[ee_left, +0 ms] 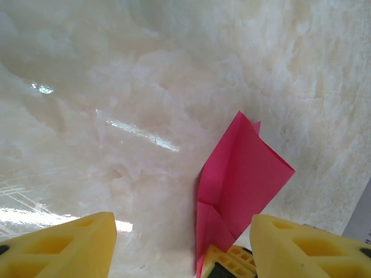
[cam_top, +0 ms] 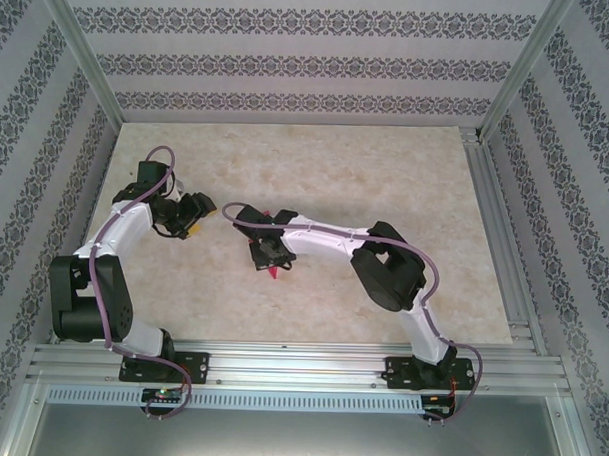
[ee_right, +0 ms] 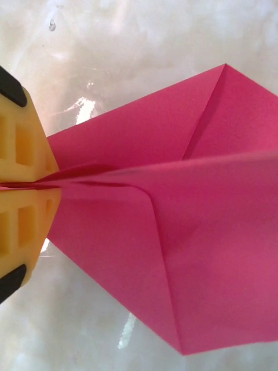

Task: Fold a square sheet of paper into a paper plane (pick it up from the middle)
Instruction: Move the paper plane at the top-right of the table.

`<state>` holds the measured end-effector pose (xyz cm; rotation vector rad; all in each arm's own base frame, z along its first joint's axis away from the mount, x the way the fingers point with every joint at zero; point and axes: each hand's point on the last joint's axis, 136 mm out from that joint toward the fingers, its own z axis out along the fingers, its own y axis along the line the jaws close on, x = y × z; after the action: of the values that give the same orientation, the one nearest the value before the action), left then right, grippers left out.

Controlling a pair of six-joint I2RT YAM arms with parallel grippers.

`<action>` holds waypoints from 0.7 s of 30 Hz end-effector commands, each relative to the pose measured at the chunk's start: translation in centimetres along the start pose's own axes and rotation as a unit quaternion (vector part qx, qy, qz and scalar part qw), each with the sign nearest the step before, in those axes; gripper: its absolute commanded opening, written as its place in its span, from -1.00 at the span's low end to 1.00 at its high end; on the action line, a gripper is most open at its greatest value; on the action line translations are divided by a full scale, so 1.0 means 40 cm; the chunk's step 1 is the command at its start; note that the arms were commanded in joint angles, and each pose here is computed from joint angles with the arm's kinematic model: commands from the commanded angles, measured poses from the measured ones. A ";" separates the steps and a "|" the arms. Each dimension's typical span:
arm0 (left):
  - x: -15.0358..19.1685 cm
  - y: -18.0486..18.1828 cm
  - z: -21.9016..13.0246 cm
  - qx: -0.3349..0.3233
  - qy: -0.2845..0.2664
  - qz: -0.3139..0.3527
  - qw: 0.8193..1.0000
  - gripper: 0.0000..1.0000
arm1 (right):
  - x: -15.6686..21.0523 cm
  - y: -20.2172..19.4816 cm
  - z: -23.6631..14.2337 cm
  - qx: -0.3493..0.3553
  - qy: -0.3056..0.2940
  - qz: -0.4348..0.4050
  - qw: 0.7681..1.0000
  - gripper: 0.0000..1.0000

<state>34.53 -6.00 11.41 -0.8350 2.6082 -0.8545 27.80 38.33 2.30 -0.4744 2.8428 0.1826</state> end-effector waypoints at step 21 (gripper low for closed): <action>-0.006 -0.024 -0.001 0.026 0.001 -0.006 1.000 0.28 | -0.081 -0.114 -0.112 -0.011 -0.052 0.011 0.999 -1.00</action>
<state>34.48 -6.29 11.34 -0.8520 2.6118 -0.8834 30.22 36.14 5.44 -0.4407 2.8021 0.2760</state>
